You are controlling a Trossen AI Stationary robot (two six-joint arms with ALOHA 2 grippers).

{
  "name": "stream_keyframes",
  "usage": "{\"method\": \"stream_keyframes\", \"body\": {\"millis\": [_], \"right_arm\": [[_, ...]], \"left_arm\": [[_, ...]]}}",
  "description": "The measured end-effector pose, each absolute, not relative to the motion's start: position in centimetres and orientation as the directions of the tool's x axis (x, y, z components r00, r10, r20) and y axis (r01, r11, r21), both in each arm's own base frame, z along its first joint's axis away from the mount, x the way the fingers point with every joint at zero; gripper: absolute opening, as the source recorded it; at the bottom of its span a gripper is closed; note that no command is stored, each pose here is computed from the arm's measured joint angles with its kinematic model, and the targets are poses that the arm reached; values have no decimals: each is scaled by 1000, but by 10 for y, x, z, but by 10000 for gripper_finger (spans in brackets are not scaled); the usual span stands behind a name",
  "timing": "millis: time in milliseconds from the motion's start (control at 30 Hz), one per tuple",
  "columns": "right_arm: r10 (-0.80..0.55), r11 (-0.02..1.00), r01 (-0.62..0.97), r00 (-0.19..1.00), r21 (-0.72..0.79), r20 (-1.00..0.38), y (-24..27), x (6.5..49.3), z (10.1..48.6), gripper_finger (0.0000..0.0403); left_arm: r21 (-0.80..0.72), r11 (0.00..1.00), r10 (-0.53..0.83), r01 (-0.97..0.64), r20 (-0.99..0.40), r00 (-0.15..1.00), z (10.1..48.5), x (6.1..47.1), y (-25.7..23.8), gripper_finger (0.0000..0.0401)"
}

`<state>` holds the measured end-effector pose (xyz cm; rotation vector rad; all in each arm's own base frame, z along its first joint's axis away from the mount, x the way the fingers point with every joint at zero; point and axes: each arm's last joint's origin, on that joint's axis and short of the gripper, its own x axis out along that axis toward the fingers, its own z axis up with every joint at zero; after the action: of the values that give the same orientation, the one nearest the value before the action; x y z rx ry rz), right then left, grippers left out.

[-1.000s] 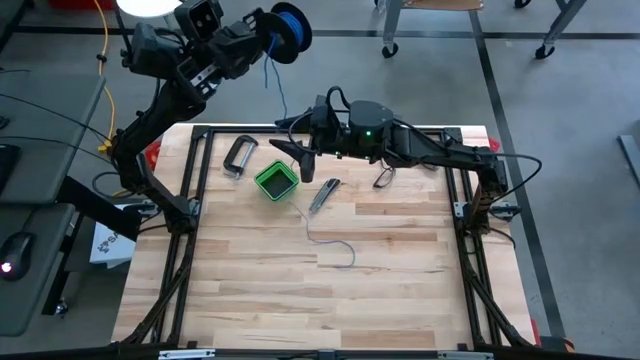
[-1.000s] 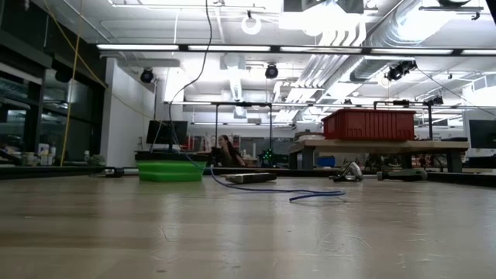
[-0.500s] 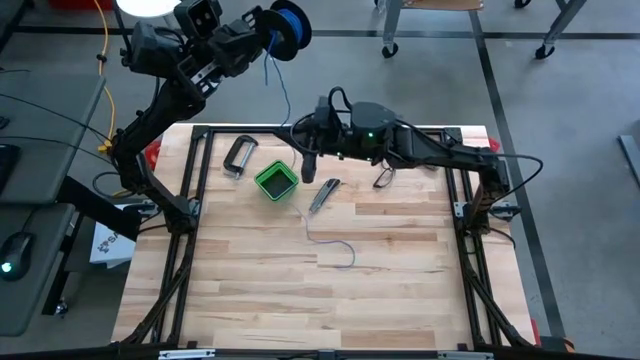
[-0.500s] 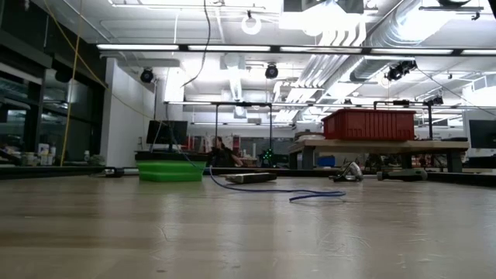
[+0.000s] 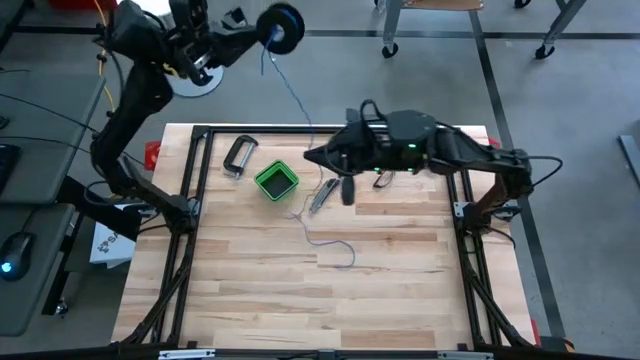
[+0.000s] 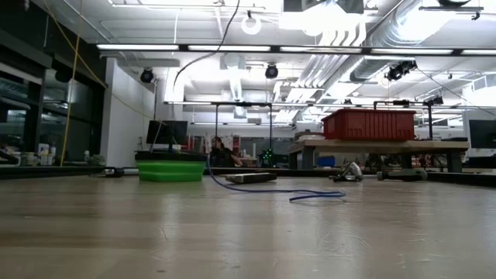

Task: Coil cords
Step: Coil the blue wire onto the spool

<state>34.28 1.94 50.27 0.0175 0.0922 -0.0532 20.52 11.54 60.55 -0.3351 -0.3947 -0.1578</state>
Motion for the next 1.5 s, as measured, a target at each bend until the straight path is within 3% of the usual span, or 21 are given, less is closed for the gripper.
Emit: {"method": "stream_keyframes", "body": {"millis": [367, 667, 867, 1100, 1267, 1500], "right_arm": [[-88, 996, 88, 995, -7, -43, 18, 292, 532, 0], [-93, 995, 92, 995, -33, -19, 17, 283, 538, 0], [-84, 995, 81, 995, -59, -47, 18, 283, 535, 0], [-41, 997, 38, 998, -60, -56, 19, 283, 534, 0], [-13, 999, 10, 998, -52, -55, 20, 283, 534, 0], [25, 999, -28, 998, -45, -52, 20, 278, 537, 0]], "left_arm": [[-524, 849, -21, 72, 103, 994, 583, 177, 98, 1], [-621, 784, -30, -10, -54, 998, 564, 184, 98, 1], [-743, 666, -234, 60, -131, 963, 546, 220, 95, 1], [-803, 559, -480, 205, -112, 870, 531, 273, 80, 1], [-823, 516, -563, 239, -115, 818, 516, 305, 75, 1], [-853, 451, -651, 264, -112, 751, 508, 316, 73, 1]]}}
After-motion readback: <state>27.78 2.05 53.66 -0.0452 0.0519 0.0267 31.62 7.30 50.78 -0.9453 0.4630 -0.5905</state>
